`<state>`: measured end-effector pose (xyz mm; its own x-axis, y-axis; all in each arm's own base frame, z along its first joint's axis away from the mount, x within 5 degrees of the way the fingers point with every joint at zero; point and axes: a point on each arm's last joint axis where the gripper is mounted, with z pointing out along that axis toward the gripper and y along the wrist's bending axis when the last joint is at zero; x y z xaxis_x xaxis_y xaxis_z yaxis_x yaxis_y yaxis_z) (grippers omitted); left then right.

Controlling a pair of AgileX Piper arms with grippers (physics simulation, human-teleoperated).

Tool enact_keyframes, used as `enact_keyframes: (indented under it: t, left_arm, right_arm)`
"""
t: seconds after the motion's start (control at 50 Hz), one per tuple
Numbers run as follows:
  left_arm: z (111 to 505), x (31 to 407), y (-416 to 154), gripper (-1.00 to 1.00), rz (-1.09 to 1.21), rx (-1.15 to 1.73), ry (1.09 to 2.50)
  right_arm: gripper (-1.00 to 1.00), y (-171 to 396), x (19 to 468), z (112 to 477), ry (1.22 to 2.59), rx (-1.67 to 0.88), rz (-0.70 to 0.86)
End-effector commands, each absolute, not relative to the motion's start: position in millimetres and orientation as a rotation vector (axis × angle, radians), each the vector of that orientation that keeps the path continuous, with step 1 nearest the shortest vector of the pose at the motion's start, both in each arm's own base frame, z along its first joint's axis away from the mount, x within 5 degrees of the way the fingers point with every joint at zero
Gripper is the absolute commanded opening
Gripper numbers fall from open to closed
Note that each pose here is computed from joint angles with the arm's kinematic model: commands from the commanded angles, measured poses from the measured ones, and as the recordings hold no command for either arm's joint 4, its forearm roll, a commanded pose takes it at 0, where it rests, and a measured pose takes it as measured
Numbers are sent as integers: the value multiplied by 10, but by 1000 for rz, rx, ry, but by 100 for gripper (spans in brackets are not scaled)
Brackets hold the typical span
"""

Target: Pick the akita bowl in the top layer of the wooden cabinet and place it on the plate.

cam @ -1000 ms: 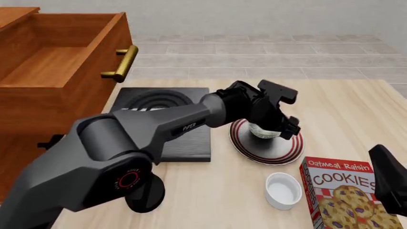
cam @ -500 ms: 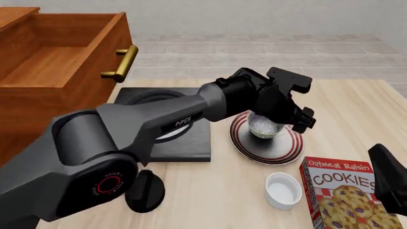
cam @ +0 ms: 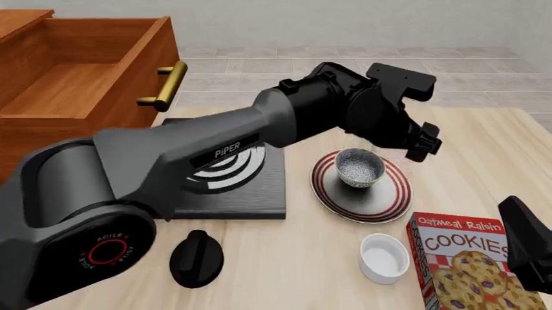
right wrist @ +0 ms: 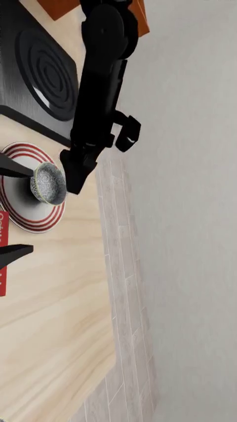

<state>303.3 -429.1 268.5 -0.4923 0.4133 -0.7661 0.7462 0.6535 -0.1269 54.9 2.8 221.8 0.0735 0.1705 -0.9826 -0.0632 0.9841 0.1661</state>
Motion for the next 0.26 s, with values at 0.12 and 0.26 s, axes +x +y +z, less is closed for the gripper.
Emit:
enact_keyframes:
  t: [0.12,0.26]
  left_arm:
    - [2974,3021,-4190,100,-589,893,2105]
    - [3083,3052,-4131,100,-586,881,2094]
  right_arm:
    - [100,31,547,2218,1487,75,173]
    - [100,33,547,2218,1487,70,172]
